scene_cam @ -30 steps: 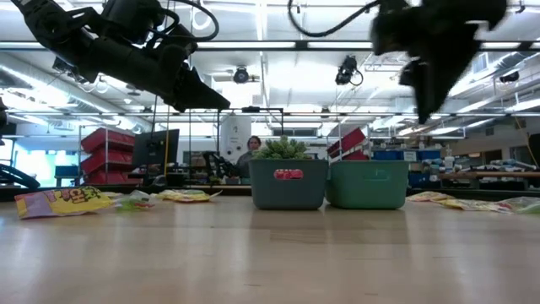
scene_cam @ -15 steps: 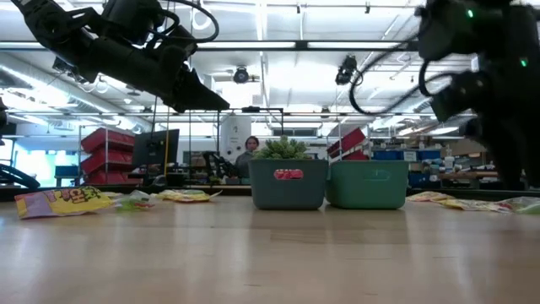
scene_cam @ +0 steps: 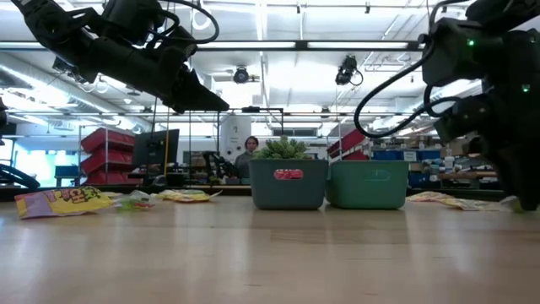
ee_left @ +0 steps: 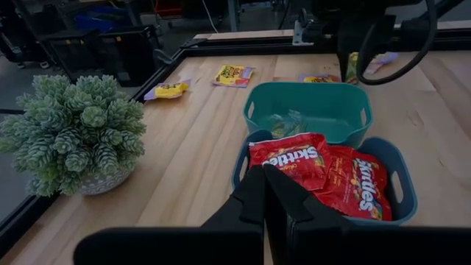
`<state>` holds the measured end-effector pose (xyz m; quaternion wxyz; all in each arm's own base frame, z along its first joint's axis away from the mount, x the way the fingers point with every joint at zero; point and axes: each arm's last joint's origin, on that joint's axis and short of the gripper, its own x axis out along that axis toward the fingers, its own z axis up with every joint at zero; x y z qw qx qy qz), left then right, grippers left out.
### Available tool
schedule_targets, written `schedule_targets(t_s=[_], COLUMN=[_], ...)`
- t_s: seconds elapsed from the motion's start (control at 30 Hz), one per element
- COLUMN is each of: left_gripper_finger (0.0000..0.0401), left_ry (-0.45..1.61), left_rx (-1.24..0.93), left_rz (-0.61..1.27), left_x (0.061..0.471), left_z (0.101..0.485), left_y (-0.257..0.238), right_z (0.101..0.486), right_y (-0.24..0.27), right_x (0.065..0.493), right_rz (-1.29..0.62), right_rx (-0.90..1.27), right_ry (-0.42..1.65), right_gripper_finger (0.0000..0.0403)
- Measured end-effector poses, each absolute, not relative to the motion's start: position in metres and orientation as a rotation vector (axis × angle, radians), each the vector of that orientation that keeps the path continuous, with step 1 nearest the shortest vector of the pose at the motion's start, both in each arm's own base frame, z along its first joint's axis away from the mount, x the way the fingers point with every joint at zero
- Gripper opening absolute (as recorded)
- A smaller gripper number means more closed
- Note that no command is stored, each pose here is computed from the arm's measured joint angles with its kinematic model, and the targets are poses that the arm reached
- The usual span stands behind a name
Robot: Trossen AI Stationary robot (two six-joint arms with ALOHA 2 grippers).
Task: Sort candy
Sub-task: Put the green gummy into the green bin
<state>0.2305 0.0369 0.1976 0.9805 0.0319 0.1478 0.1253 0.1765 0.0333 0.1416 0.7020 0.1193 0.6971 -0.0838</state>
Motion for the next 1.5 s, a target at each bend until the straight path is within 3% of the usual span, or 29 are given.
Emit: schedule_targets(t_s=[0.17,0.37,0.57,0.67,0.97,1.5], left_gripper_finger=[0.0,0.0,0.0,0.0,0.0,0.0], left_ry=[0.297,0.295,0.282,0.277,0.283,0.284], left_rx=[0.064,0.061,0.059,0.062,0.063,0.068], left_rz=[0.252,0.253,0.254,0.253,0.253,0.253], left_x=[0.231,0.231,0.231,0.231,0.231,0.231], left_z=[0.198,0.198,0.199,0.199,0.199,0.199], left_y=[0.037,0.037,0.037,0.037,0.037,0.037], right_z=[0.152,0.196,0.257,0.266,0.235,0.18], right_y=[0.036,0.039,0.036,0.031,0.006,-0.005], right_x=[0.185,0.212,0.25,0.272,0.323,0.347], right_rz=[-0.158,-0.122,-0.132,-0.155,-0.246,-0.24], right_rx=[0.26,0.291,0.26,0.21,0.11,0.128], right_ry=[1.518,1.416,1.18,1.15,1.334,1.461], right_gripper_finger=[0.0009,0.0021,0.0014,0.0014,0.0014,0.0015])
